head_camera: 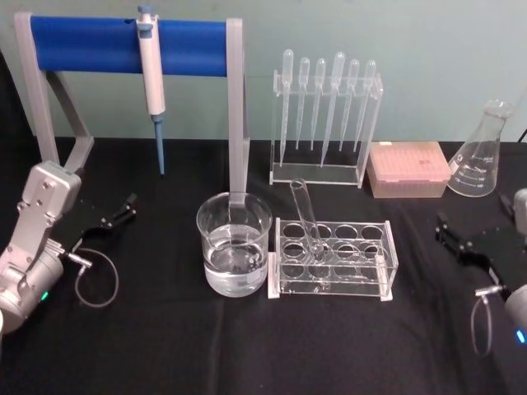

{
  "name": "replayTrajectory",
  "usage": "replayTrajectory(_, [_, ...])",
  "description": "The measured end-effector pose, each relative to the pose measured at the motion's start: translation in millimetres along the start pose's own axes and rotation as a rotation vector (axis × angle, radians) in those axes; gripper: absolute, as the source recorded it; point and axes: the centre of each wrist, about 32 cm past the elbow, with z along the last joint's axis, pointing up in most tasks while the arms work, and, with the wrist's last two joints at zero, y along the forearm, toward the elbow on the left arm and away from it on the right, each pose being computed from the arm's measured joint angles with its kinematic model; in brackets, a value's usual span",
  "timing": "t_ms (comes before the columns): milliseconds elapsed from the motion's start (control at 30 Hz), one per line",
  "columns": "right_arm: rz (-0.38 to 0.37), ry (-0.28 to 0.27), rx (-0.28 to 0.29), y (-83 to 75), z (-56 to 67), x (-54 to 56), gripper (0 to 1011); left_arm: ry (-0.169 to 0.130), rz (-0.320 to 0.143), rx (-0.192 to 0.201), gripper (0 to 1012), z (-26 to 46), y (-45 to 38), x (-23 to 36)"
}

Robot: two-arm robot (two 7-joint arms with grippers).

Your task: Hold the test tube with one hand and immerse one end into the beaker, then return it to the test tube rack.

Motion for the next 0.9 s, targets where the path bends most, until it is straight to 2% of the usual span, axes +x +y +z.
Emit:
replayTrajectory(167, [0.004,0.01,-0.029,5.0,-15.7,-10.0,1002,0.0,0.0,0.0,1000,0.0,0.0,0.0])
replayTrajectory(200, [0.017,0.017,-0.032,7.2,-21.9,-13.5,1000,0.0,0.0,0.0,1000,0.0,0.0,0.0])
replayTrajectory(333, [0.035,0.03,-0.014,9.1,-29.9,-19.4,1000,0.0,0.0,0.0,1000,0.0,0.0,0.0])
replayTrajectory(433, [0.042,0.035,0.002,9.8,-30.8,-21.3,1000,0.0,0.0,0.0,1000,0.0,0.0,0.0])
replayTrajectory(900, [0.041,0.031,-0.004,9.5,-30.2,-20.3,1002,0.0,0.0,0.0,1000,0.0,0.0,0.0])
